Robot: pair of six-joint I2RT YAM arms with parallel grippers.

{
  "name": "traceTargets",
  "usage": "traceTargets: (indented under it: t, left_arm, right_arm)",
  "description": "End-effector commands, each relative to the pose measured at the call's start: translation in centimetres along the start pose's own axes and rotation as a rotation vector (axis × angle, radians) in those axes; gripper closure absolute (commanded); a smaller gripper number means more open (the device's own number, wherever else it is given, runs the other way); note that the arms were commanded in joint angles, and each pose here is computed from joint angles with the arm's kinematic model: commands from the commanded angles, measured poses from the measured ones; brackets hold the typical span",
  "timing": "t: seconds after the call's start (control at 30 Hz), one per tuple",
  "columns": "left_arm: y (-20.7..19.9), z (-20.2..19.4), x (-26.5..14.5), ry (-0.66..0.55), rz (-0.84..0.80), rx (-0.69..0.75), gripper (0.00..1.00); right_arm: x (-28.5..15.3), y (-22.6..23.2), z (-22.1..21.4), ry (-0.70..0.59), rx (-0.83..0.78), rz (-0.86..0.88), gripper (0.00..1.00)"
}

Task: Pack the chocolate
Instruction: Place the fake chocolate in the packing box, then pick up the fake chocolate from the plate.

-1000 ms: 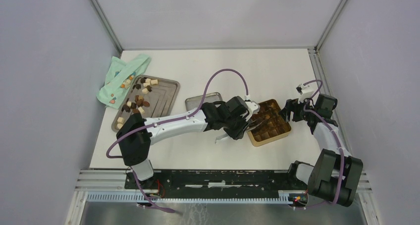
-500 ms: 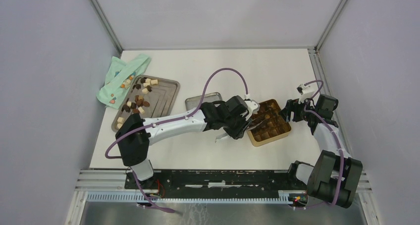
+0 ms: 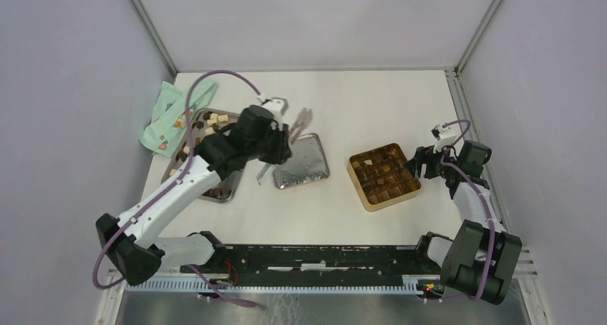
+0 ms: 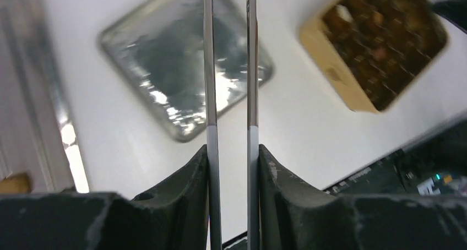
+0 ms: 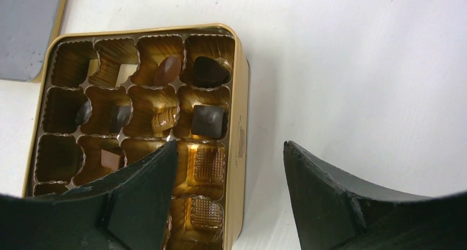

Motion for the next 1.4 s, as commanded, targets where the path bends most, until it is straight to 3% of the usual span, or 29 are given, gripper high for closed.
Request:
traceTargets:
  t: [0.0,0.2,0.53,0.9,1.1,1.37]
  left_arm:
    - [6.2,-0.2,-2.4,0.017,0.213,-0.17,0.62]
    - [12.3,-1.5,-3.1,0.073,0.503,-0.302,0.61]
    - [18.2,-1.7,-2.7,0.062,0.625,-0.626,0.64]
    - [19.6,-0.3,-1.6,0.059,0.805,-0.897,0.61]
    - [20.2,0.1,-1.0,0.032,0.863,-0.941,0.6]
    - [20.4,1.1,0.6,0.042,0.808,-0.97,0.58]
  right_arm:
    - [0.0,-0.2,0.1,-0.044,-0.04,0.015,0.24]
    - [0.2,-0.3,-0.5,-0.037,-0.027,0.033,0.24]
    - [0.6,-0.5,-0.9,-0.027,-0.009,0.063,0.24]
    - [0.9,-1.0,-1.3,0.0,0.011,0.08,0.24]
    - [1.0,-1.1,-1.4,0.004,0.018,0.093,0.24]
    - [1.1,-1.1,-1.4,0.004,0.02,0.102,0.24]
Point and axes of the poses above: each gripper's point midway between its finger pads, its own x axis out along the fingers, its own y axis along the line the jaws close on, z = x × y, the point moved 9 cm from there along -x, back along the fingers, and after that the axes turned 7 degrees about -x, right-handed, at the moved point
